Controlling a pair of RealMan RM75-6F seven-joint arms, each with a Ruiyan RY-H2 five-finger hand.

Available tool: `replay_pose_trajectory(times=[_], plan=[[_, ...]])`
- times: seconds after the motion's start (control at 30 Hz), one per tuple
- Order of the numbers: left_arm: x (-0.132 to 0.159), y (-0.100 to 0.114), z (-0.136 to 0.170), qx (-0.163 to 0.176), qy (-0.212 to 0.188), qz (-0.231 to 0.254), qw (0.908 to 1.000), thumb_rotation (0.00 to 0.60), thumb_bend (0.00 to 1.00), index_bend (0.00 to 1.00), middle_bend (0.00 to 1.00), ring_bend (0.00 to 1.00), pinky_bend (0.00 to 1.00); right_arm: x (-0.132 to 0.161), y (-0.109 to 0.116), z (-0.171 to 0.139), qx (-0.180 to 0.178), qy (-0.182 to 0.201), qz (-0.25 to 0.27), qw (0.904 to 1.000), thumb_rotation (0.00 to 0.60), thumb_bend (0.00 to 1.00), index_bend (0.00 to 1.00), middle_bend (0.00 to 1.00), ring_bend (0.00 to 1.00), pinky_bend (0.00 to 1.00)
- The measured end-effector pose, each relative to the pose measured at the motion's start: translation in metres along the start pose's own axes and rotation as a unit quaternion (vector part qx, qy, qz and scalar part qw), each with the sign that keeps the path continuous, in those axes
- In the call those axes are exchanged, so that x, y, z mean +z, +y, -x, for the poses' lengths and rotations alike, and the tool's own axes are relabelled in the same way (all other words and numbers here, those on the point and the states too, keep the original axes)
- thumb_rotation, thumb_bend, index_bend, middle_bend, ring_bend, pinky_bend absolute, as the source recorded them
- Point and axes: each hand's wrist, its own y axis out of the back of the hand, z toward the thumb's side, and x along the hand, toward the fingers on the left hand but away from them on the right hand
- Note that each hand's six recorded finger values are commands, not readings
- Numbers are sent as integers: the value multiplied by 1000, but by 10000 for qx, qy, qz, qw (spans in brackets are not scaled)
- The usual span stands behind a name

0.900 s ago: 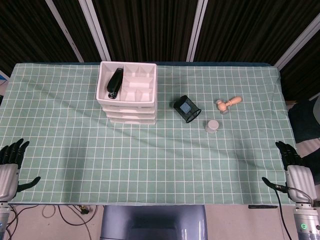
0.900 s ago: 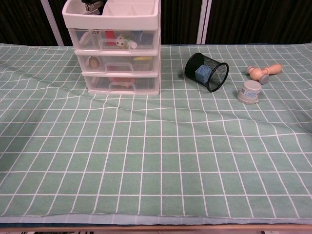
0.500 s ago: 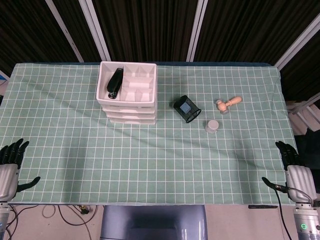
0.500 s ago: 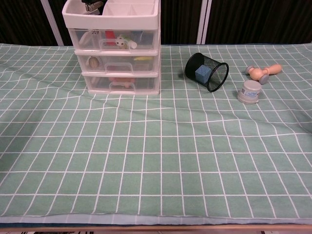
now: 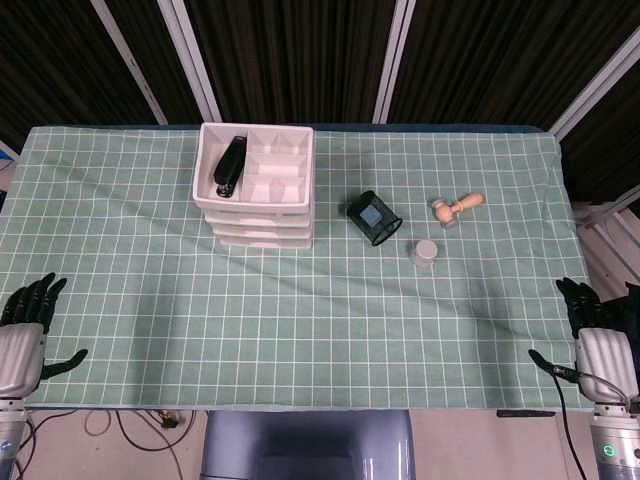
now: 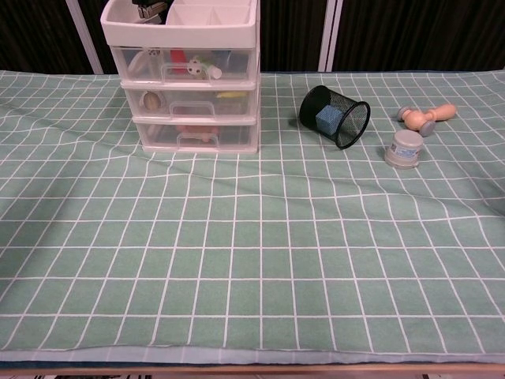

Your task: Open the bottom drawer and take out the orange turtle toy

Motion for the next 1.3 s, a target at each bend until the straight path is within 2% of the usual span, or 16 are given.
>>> replay_pose_trajectory(times=[0.07, 0.17, 0.33, 0.43, 0.53, 0.73, 0.9, 1.03, 1.1, 1.3], plan=[[4, 2, -7, 25, -22, -26, 10000, 600, 190, 4, 181, 250, 413, -1, 2, 1, -74, 32, -89, 9999, 600, 103, 0, 96, 0, 185], [11, 0, -19, -15, -27, 1, 10000, 600, 271, 60, 381, 441, 549, -3, 1, 2, -117, 10, -101, 9999, 600, 104, 0, 96, 0, 185], [31, -7, -44, -180, -74, 146, 9997, 600, 406, 161, 770, 788, 827, -6, 1, 4, -115, -71, -39, 9999, 600, 104, 0, 96, 0, 184], [47, -13, -58, -312, -75, 393, 9987, 600, 469, 182, 927, 928, 955, -7, 0, 5, -100, -104, -12, 9999, 600, 104, 0, 96, 0, 184], [65, -19, -75, -465, -104, 616, 9970, 600, 498, 187, 983, 979, 997, -8, 1, 6, -108, -138, -3, 9998, 600, 104, 0, 96, 0, 184], [104, -33, -101, -757, -189, 1049, 9914, 600, 526, 187, 1000, 999, 1000, -10, 1, 6, -94, -207, 83, 9997, 600, 104, 0, 96, 0, 184], [128, -47, -118, -1088, 28, 1706, 9793, 600, 544, 187, 1000, 1000, 1000, -10, 0, 7, -55, -229, 146, 9996, 600, 105, 0, 96, 0, 184], [148, -59, -132, -1363, 220, 2245, 9646, 600, 550, 187, 1000, 1000, 1000, -11, -1, 7, -39, -255, 190, 9995, 600, 104, 0, 96, 0, 184], [159, -66, -139, -1527, 335, 2557, 9540, 600, 552, 187, 1000, 1000, 1000, -11, -1, 7, -24, -278, 224, 9994, 600, 104, 0, 96, 0, 185], [193, -86, -154, -2070, 510, 3536, 9108, 600, 555, 187, 1000, 1000, 1000, -11, -2, 7, 25, -318, 308, 9990, 600, 105, 0, 96, 0, 185]])
